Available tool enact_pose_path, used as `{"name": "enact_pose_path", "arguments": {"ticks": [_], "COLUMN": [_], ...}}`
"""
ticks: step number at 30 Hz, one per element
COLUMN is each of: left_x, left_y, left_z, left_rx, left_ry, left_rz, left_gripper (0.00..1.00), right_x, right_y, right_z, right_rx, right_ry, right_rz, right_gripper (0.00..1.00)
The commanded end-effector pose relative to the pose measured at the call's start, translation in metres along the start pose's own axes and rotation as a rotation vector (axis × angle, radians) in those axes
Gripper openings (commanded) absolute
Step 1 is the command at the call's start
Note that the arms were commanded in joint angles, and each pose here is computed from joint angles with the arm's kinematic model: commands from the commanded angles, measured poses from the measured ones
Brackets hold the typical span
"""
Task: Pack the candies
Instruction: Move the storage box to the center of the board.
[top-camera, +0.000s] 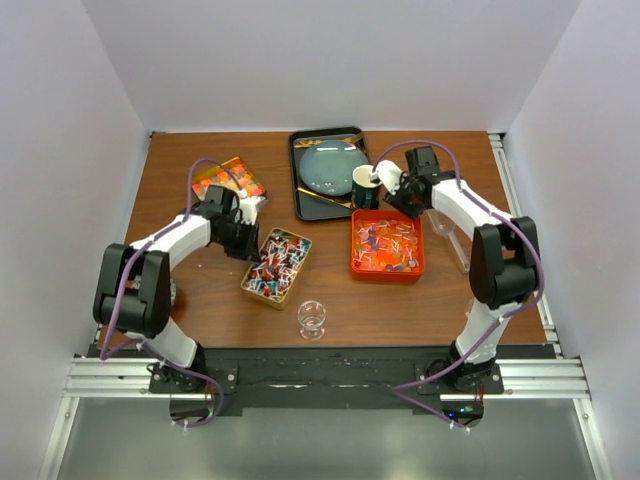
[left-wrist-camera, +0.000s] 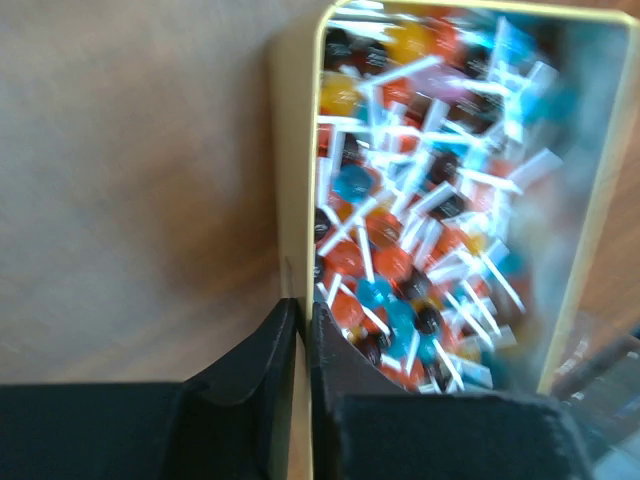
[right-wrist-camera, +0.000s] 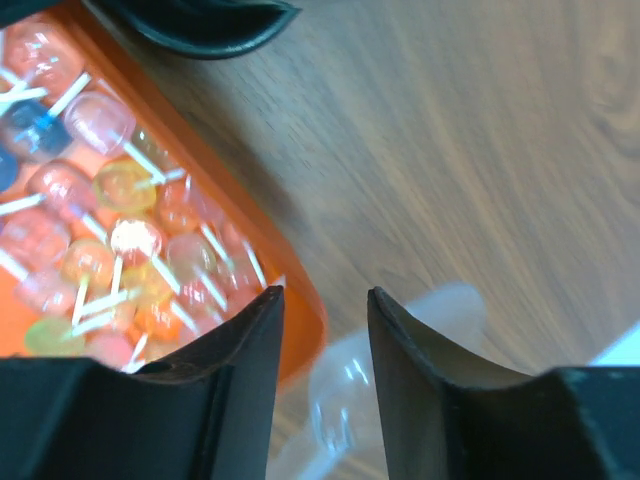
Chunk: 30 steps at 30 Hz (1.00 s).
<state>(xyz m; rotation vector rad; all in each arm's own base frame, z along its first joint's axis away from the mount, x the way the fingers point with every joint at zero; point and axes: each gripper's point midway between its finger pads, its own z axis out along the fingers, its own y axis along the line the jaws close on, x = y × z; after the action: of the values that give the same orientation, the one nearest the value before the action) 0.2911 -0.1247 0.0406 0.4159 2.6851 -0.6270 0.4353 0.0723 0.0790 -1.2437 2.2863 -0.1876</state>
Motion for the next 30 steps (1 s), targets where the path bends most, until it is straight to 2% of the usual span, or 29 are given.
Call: {"name": "enact_pose_path", "arguments": {"ticks": [1, 4, 12, 14, 20, 24, 30], "left_x": [-0.048, -0.063, -0.080, -0.080, -0.105, -0.123, -0.139], "left_y": [-0.004, -0.007, -0.039, -0.051, -0.065, -0.075, -0.093], "left_z": [-0.003, 0.001, 0.024, 0.029, 0.038, 0.045, 0.057], "left_rx": [0.039, 0.046, 0.057, 0.065, 0.031, 0.029, 0.032], "left_ry": [-0.084, -0.086, -0.045, -0.033, -0.079, -0.120, -0.159], "left_rz": [0.165, 0.264, 0.581, 0.712, 0.935, 1.050, 1.147], "left_gripper": [0.07, 0.00, 0.00, 0.00, 0.00, 0.00, 0.00], "right_x": [-0.016, -0.011, 0.003, 0.004, 0.018, 0.048, 0.109], "right_y": [-0.013, -0.006, 0.000, 0.000, -0.001, -0.018, -0.020], "right_z": [-0.060, -0.082, -0.115, -0.121, -0.126, -0.128, -0.112], "right_rx": [0.068, 0.073, 0.115, 0.122, 0.142, 0.161, 0.070], "right_ry": [-0.098, -0.108, -0.109, -0.117, -0.096, -0.051, 0.031], "right_rz": [0.019, 0.038, 0.074, 0.081, 0.125, 0.245, 0.366], "right_gripper": [0.45, 0.46, 0.47, 0.47, 0.48, 0.48, 0.54]}}
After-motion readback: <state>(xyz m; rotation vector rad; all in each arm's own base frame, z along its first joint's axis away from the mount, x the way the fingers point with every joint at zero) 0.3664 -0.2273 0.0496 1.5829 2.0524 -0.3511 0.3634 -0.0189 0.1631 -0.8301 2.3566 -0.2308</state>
